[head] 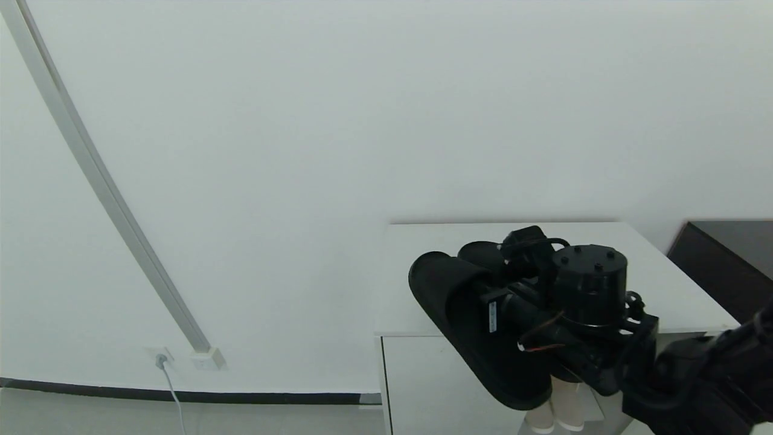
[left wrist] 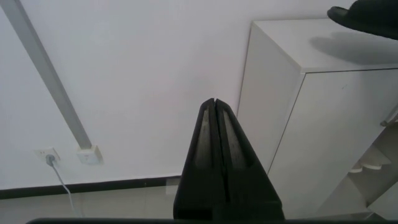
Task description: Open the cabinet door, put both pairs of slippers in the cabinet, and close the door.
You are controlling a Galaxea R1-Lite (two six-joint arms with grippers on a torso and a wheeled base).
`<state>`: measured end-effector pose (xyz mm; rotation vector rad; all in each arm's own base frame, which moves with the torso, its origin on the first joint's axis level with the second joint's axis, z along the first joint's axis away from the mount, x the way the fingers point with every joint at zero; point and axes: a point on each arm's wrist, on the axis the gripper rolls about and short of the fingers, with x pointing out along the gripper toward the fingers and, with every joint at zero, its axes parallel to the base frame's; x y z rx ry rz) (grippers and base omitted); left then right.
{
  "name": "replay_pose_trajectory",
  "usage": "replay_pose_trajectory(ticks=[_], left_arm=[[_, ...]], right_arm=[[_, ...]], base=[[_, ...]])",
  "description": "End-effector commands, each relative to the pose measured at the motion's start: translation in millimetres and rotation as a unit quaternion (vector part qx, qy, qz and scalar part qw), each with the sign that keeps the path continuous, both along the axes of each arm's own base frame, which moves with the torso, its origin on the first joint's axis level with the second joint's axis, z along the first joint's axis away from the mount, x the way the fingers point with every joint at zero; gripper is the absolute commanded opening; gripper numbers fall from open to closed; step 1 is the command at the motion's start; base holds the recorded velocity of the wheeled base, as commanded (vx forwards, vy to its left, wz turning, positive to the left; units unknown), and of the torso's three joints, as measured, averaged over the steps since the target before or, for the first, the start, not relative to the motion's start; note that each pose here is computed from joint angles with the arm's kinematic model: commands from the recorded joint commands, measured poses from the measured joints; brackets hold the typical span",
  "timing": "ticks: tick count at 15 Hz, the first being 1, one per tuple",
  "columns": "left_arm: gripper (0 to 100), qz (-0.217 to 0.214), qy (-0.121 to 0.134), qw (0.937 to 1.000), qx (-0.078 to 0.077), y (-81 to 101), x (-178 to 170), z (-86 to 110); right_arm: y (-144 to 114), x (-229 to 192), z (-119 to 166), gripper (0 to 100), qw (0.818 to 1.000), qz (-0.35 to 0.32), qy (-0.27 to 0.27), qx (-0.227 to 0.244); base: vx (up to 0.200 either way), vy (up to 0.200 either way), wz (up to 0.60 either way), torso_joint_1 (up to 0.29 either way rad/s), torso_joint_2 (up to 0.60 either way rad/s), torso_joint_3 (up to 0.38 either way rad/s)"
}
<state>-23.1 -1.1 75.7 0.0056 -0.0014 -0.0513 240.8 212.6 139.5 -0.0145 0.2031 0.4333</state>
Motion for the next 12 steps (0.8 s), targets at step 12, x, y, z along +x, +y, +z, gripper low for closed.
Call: replay_pose_trajectory(ticks=[12], left_arm=[[0, -0.001, 0.001, 1.0000, 0.000, 0.0, 0.1, 0.0]], right_arm=[[-10.3, -38.7, 9.6, 0, 0.999, 0.044, 0.013, 0.010]], base=[[-0.017, 0.000, 0.00, 0.000, 0.00, 0.000]])
